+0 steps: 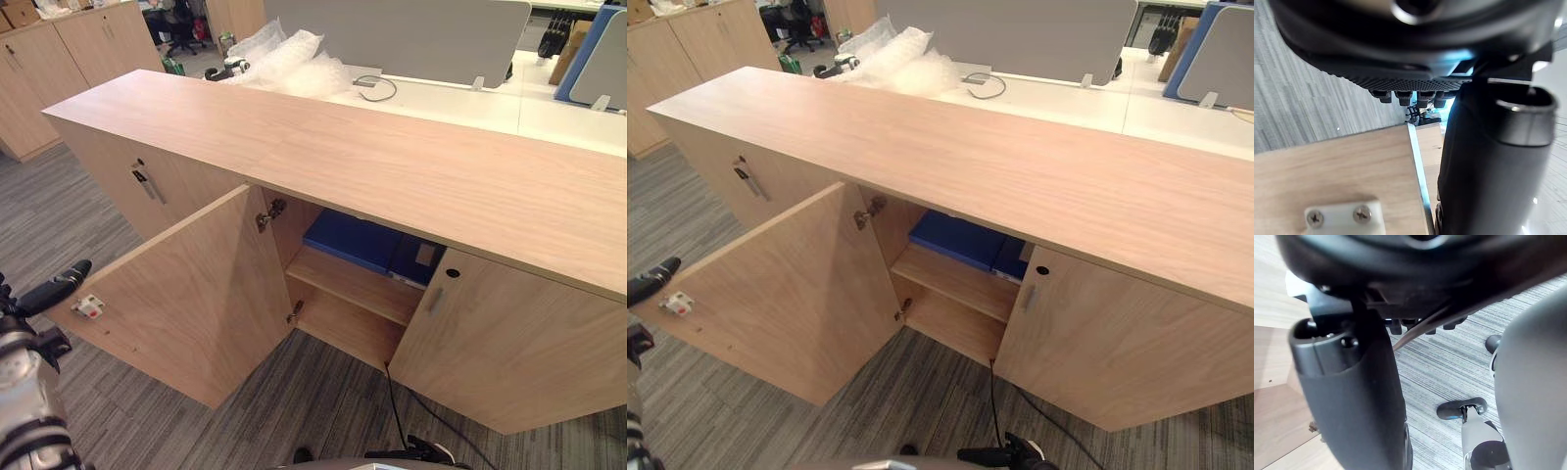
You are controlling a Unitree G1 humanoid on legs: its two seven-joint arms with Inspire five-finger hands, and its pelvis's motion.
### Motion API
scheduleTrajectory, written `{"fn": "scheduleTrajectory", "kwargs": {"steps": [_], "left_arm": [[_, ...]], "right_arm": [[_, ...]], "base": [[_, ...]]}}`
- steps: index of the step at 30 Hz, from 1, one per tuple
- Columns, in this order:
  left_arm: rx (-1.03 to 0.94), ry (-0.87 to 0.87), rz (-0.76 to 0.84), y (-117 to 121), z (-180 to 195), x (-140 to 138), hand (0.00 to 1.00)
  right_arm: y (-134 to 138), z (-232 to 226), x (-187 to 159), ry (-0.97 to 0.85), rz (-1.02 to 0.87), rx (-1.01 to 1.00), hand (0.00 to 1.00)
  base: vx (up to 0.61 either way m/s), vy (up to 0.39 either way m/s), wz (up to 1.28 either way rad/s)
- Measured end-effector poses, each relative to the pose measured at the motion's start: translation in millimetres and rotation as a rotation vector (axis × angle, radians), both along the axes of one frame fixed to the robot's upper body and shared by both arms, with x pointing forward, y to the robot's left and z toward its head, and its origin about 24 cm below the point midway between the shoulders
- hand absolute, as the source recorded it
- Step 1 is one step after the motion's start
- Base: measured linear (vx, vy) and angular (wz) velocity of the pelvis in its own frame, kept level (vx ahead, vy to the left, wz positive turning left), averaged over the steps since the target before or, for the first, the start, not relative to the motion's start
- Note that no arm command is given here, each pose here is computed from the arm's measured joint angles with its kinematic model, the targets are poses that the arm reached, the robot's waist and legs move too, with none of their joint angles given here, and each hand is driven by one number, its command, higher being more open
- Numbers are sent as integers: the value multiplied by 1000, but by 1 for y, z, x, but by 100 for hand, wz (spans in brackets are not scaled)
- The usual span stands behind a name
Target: Walk over to the cabinet, pick up the folder, carry it to the office cabinet, place the folder inside the office cabinet, then close the office cabinet door
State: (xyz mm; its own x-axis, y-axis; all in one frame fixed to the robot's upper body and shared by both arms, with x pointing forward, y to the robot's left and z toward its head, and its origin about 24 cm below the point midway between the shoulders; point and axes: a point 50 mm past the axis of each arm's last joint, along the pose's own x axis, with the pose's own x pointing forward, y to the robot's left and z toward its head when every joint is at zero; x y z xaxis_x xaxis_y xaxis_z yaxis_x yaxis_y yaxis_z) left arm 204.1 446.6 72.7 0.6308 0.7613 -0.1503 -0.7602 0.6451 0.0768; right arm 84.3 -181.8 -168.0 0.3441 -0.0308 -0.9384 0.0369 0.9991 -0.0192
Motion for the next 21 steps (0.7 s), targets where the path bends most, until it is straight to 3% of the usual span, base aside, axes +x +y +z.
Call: {"fn": "scheduleTrajectory", "kwargs": {"steps": [4,10,13,16,19,21], "left_arm": [[-130,58,-39,12,1,9,100],[-118,126,-120,6,6,25,100],[-37,186,-181,-2,15,42,100],[171,305,-295,-17,37,69,100],[577,411,-578,-69,72,109,100],[768,376,-902,-132,85,123,100]], "right_arm": [[3,-1,-1,10,-8,30,100],[4,-1,-2,18,-38,55,100],[3,-1,-3,22,-46,56,100],[3,-1,0,14,-9,51,100],[9,2,8,-17,62,57,100],[13,7,15,-72,130,67,100]], "base": [[43,2,-3],[1,-8,5],[-68,9,12],[-157,55,-1],[-172,66,-10],[-155,74,-23]]}}
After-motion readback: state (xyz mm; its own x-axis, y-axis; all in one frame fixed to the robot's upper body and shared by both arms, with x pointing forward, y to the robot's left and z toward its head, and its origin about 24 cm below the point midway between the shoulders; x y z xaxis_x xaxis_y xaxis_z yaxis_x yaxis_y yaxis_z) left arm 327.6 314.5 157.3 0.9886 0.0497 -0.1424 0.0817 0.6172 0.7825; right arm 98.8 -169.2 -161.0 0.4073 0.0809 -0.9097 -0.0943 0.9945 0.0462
